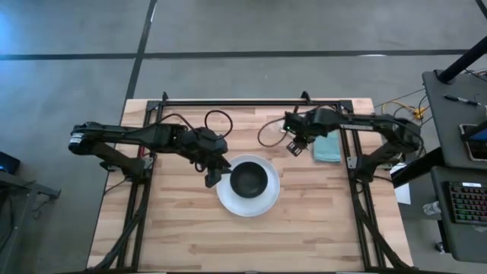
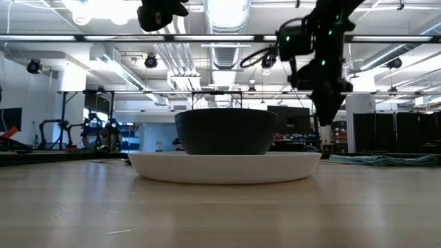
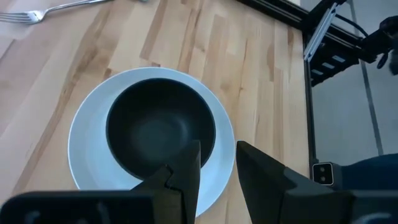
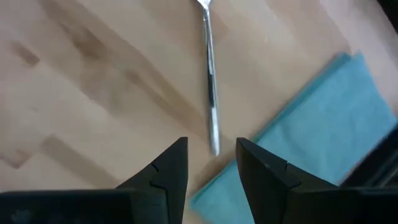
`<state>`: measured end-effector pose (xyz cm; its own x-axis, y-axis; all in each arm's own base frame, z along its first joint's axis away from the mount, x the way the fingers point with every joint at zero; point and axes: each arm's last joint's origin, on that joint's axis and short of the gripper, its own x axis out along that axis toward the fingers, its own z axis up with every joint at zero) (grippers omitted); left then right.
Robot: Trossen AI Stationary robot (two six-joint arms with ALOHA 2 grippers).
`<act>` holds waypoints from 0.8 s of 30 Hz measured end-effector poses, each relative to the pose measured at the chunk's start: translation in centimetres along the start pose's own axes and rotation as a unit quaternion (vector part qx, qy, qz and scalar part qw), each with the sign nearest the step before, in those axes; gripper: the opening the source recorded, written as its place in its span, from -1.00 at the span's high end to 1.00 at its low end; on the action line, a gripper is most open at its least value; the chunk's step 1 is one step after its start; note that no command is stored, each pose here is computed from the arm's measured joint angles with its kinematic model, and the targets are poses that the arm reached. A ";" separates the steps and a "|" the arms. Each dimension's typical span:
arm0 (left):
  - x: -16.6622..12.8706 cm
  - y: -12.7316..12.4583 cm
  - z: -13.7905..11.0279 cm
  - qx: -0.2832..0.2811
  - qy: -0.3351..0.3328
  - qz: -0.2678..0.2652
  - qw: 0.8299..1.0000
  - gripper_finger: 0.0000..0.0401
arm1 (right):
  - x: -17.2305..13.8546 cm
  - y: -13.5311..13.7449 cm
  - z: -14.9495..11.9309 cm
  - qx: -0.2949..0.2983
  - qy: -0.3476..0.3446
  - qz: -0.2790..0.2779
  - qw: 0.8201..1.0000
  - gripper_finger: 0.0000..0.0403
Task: Set table place
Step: Put the fork to the right of the white plate
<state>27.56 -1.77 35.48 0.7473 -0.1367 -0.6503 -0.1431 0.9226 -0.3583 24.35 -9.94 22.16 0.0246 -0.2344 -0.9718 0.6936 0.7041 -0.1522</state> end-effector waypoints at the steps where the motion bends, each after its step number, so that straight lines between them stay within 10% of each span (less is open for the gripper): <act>1: 0.0 0.0 0.0 0.000 0.000 0.000 1.000 0.56 | 0.5 -0.2 0.4 -0.011 0.003 0.013 1.000 0.37; 24: 0.1 0.2 0.1 -0.029 -0.014 0.020 0.999 0.56 | 6.1 -5.0 6.2 -0.076 0.000 0.129 0.989 0.37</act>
<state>27.63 -1.59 35.44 0.7577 -0.0896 -0.6465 -0.2102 0.9043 -0.3717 25.48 -19.03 18.06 0.1876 -0.0336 -0.9817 0.5474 0.8334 0.0761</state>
